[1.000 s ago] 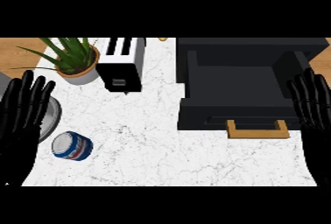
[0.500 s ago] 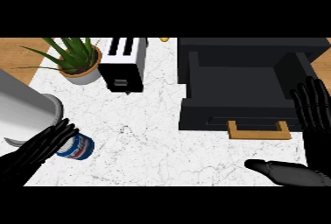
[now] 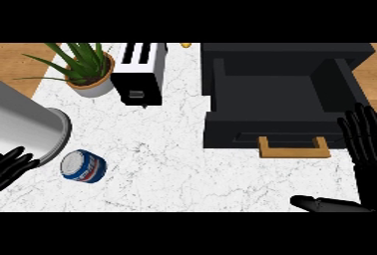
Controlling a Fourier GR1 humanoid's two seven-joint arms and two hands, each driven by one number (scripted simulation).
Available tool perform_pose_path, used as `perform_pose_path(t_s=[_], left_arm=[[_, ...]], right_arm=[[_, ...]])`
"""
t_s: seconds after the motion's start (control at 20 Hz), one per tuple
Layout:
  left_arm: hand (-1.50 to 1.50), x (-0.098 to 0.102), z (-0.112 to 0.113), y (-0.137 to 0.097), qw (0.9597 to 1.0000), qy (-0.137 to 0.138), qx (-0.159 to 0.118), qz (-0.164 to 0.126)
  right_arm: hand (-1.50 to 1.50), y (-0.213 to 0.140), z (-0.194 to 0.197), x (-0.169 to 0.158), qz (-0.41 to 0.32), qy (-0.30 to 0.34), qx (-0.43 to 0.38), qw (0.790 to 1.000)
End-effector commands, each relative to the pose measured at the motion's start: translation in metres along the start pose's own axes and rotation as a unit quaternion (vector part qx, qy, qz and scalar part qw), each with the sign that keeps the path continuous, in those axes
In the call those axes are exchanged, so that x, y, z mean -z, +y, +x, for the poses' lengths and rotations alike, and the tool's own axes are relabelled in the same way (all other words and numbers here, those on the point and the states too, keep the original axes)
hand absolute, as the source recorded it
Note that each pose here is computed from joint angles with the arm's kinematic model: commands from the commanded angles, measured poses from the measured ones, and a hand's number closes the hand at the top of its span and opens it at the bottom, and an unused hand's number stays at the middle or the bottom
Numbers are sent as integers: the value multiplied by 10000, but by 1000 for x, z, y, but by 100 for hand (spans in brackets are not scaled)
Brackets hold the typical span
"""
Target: Pick up the can, place it into the drawer and close the drawer
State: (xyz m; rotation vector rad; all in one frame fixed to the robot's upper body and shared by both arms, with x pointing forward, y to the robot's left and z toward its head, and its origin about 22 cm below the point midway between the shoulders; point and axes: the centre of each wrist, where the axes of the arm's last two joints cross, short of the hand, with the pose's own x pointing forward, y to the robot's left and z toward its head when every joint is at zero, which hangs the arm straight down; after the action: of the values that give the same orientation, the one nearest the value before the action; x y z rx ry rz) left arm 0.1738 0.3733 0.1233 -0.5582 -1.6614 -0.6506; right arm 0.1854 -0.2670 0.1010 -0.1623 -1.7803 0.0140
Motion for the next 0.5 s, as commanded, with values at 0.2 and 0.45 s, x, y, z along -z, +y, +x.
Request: perform_pose_path(t_s=[0.2, 0.45], left_arm=[[-150, -19, 11, 25, 9994, 207, -171, 209], [-150, 2, -19, 37, 9989, 328, -129, 323]], right_arm=[[-150, -15, 10, -17, -55, -153, 3, 9999], [-150, -2, -7, -22, -32, -14, 24, 10000]])
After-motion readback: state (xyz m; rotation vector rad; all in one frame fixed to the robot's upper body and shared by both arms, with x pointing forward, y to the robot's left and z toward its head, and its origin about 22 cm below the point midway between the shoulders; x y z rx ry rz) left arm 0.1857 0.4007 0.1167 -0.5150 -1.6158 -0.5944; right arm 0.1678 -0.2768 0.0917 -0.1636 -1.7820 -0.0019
